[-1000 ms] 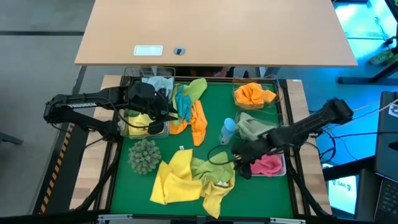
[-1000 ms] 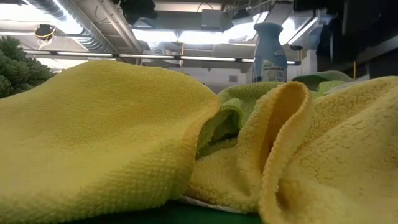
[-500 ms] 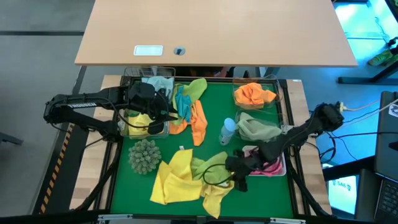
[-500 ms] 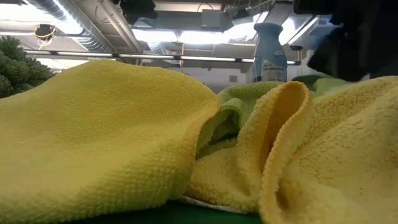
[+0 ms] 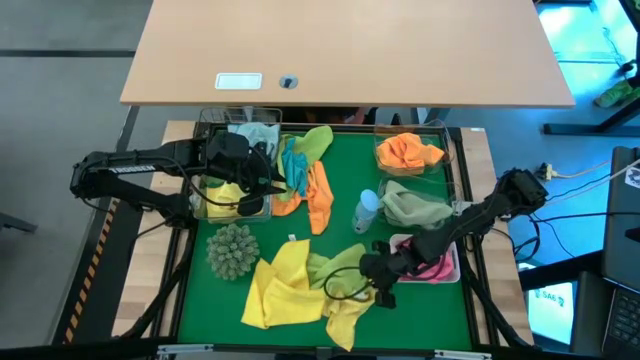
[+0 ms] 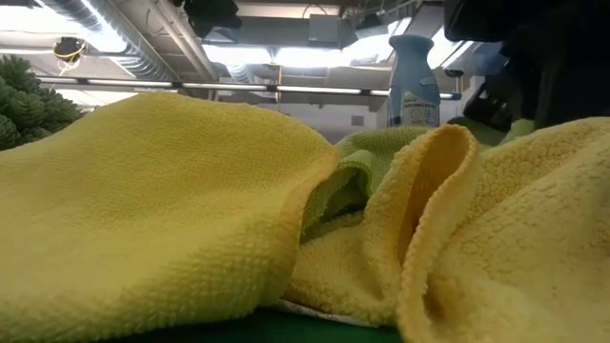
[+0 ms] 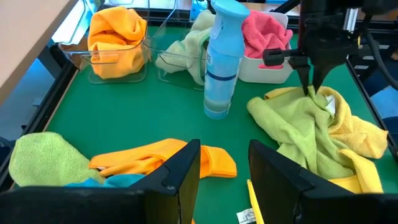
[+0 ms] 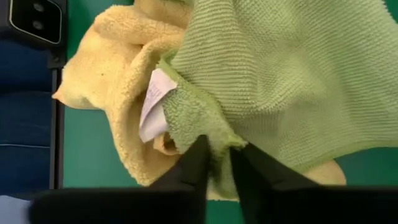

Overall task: Sort microfiber towel by color & place in baskets
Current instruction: Put the light green microfiber towel into the bottom right transparent bin

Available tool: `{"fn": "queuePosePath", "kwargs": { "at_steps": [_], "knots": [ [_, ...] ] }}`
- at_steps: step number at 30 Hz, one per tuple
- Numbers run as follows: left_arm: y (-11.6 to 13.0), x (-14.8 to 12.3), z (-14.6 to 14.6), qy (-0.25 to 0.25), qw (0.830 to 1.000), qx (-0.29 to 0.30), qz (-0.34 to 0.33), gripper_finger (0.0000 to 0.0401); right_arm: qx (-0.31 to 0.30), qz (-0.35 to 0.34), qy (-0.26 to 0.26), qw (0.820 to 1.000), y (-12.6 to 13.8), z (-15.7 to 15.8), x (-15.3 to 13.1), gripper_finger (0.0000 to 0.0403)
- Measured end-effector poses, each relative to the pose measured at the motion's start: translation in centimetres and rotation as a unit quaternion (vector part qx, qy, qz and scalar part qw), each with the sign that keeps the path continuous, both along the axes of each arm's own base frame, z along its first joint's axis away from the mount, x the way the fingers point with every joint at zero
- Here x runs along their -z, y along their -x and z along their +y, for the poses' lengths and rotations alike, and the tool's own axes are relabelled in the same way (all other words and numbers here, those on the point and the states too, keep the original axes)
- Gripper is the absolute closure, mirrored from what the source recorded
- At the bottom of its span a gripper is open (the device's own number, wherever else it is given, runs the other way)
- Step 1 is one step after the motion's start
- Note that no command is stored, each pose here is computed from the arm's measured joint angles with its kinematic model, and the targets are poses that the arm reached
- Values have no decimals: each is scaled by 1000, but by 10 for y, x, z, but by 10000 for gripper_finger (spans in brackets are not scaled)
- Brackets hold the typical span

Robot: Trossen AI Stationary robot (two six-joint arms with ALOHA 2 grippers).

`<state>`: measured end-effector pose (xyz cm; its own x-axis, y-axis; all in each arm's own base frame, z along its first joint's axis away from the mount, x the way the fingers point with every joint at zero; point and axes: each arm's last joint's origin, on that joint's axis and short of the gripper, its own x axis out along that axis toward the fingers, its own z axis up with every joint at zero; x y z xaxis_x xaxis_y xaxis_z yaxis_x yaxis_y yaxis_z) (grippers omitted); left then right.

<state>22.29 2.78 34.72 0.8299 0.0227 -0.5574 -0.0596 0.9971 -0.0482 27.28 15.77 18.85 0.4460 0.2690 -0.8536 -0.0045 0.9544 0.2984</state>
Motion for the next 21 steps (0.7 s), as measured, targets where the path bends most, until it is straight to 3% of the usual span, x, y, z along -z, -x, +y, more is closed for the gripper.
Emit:
{"fn": "queuePosePath", "kwargs": {
  "at_steps": [3,9,13,21],
  "knots": [
    [0,0,0,0,1000,0,0,271,-1,0,0,1000,0,0,0,392],
    [0,0,0,0,1000,0,0,271,-21,-6,-20,1000,-4,4,-18,390],
    [0,0,0,0,1000,0,0,271,-45,-22,-8,999,-3,3,-52,396],
    [0,0,0,0,1000,0,0,271,-10,-65,60,996,18,-15,-144,397]
  ]
}}
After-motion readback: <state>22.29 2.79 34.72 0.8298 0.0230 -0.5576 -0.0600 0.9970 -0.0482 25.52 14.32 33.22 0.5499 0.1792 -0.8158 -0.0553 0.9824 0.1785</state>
